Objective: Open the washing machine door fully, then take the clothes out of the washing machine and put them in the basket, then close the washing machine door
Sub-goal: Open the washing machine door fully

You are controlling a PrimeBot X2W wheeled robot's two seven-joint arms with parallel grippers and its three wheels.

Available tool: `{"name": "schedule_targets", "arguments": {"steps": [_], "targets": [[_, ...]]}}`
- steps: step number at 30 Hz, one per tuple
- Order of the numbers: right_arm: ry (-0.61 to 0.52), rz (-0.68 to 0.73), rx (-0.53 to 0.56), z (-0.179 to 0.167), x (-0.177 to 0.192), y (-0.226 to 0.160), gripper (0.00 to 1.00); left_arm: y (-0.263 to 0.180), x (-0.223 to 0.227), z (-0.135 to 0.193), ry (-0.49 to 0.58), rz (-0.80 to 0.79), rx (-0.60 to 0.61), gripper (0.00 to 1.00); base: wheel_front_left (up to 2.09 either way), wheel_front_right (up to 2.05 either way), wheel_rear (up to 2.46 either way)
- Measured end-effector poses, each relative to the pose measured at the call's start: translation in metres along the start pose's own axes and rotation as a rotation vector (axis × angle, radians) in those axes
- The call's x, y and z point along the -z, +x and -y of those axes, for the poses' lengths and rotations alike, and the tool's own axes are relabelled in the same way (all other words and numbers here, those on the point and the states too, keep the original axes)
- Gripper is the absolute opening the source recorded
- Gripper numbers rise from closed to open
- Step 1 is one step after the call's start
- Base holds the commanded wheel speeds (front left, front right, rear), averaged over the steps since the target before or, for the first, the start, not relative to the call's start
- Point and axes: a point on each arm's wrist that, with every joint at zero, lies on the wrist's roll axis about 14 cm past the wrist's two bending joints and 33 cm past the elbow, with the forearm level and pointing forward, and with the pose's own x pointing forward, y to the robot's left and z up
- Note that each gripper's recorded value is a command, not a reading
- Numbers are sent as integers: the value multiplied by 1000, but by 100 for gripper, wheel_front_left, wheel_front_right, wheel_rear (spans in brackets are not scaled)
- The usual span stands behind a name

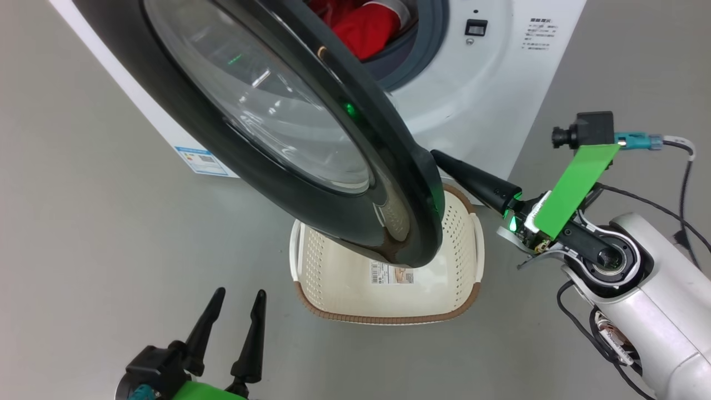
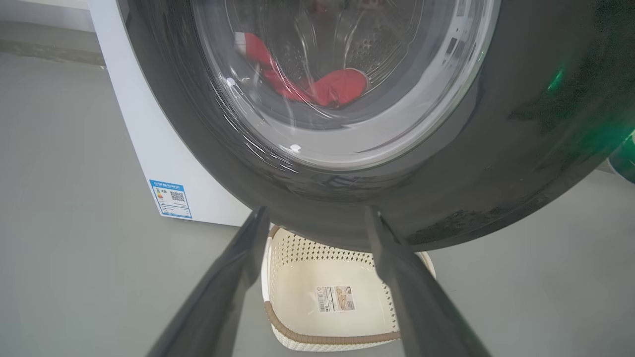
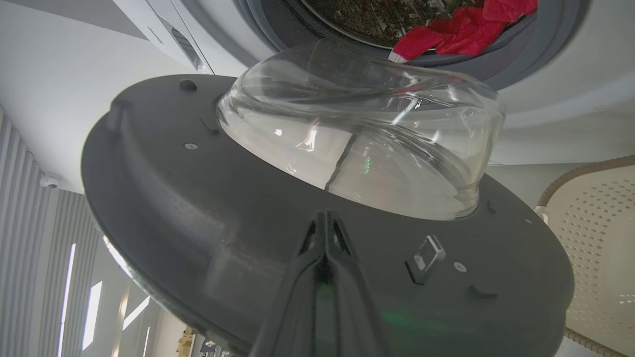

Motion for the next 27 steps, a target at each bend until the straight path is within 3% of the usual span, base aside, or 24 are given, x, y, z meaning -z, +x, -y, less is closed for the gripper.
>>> {"name": "schedule_targets", "arguments": {"steps": [14, 27], "targets": [[32, -171, -16, -2, 29, 10, 0, -6, -5, -7, -8, 14, -24, 100, 0, 0, 0], [38, -330, -31, -13, 88, 13, 0, -24, -19, -20, -16, 65, -65, 100, 0, 0, 0]]}}
